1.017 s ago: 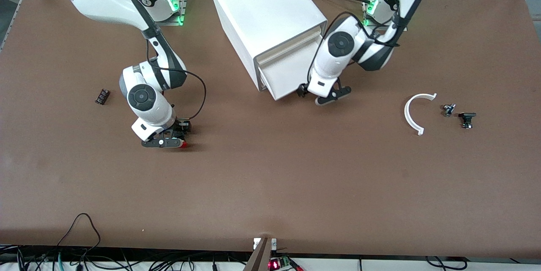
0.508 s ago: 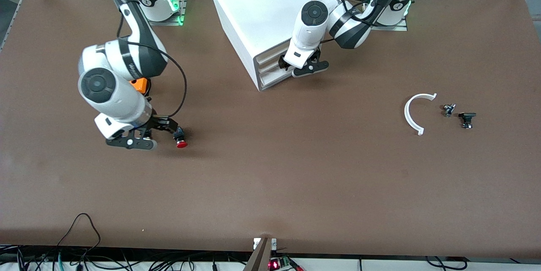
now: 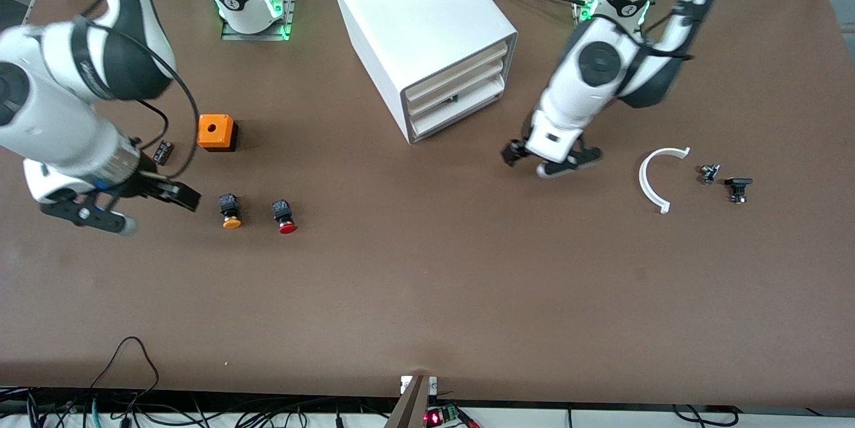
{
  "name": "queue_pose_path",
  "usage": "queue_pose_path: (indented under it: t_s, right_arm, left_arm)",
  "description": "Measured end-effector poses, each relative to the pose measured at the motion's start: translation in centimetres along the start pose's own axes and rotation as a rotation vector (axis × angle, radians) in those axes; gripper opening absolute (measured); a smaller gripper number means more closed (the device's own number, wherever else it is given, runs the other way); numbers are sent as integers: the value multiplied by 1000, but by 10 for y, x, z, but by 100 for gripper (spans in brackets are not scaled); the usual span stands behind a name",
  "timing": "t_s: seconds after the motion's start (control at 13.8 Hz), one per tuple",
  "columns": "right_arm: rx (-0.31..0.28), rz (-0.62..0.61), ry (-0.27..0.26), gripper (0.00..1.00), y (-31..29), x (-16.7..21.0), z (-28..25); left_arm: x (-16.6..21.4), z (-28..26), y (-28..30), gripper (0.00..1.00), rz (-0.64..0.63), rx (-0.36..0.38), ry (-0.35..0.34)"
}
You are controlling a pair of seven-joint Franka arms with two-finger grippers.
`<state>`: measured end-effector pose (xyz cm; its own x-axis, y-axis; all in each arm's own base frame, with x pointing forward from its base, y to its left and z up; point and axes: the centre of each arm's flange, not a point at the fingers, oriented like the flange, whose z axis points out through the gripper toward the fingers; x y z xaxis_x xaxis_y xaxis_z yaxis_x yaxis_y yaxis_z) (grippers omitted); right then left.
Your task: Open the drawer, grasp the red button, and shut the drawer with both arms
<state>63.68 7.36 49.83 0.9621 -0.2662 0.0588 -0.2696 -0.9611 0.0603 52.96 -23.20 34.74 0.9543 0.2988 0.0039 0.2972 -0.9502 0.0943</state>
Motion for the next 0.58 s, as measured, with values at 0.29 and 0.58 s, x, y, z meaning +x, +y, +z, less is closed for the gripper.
queue_pose_path:
  t_s: [0.29, 0.58]
  right_arm:
    - [-26, -94, -23, 100, 41, -18, -69]
    - [-46, -183, -78, 100, 106, -5, -66]
  left_arm:
    - [60, -109, -91, 100, -11, 65, 20]
    - [56, -222, -130, 100, 74, 103, -25]
